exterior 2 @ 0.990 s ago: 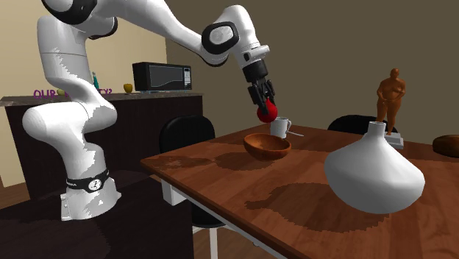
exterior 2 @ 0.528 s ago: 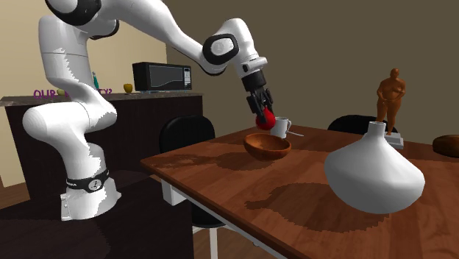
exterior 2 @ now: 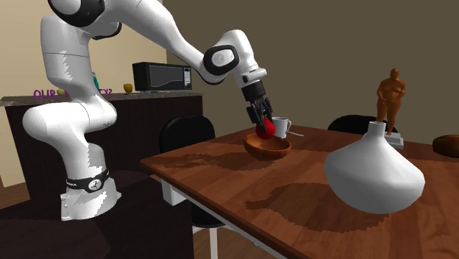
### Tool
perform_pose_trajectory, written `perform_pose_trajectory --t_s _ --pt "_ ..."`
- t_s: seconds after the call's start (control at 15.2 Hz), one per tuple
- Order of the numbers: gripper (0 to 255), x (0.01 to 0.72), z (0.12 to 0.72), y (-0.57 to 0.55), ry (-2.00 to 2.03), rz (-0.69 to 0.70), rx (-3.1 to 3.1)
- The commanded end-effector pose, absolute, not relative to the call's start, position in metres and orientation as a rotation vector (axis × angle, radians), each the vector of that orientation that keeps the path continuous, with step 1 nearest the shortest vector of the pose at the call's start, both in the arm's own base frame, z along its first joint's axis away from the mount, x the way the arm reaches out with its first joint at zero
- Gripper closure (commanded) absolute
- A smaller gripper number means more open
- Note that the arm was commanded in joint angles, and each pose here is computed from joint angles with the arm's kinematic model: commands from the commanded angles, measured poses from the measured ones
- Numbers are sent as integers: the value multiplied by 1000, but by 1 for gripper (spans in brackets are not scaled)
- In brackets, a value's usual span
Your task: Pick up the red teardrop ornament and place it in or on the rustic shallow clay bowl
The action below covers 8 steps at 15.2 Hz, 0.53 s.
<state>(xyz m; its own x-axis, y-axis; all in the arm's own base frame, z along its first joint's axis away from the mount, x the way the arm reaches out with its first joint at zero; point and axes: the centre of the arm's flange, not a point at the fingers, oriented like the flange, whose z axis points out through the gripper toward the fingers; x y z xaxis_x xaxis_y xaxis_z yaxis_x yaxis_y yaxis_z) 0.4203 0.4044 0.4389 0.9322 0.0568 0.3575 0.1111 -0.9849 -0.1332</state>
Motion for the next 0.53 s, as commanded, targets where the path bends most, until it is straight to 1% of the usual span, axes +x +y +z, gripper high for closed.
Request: perform_pose_trajectory --t_s 0.0,0.26,0.33,0.46 --pt "255 420 438 404 -128 -538 -2938" --pt "255 420 438 404 -128 -538 -2938" --pt "0 420 438 404 -128 -538 -2938" --pt "0 420 438 404 -128 -538 -2938"
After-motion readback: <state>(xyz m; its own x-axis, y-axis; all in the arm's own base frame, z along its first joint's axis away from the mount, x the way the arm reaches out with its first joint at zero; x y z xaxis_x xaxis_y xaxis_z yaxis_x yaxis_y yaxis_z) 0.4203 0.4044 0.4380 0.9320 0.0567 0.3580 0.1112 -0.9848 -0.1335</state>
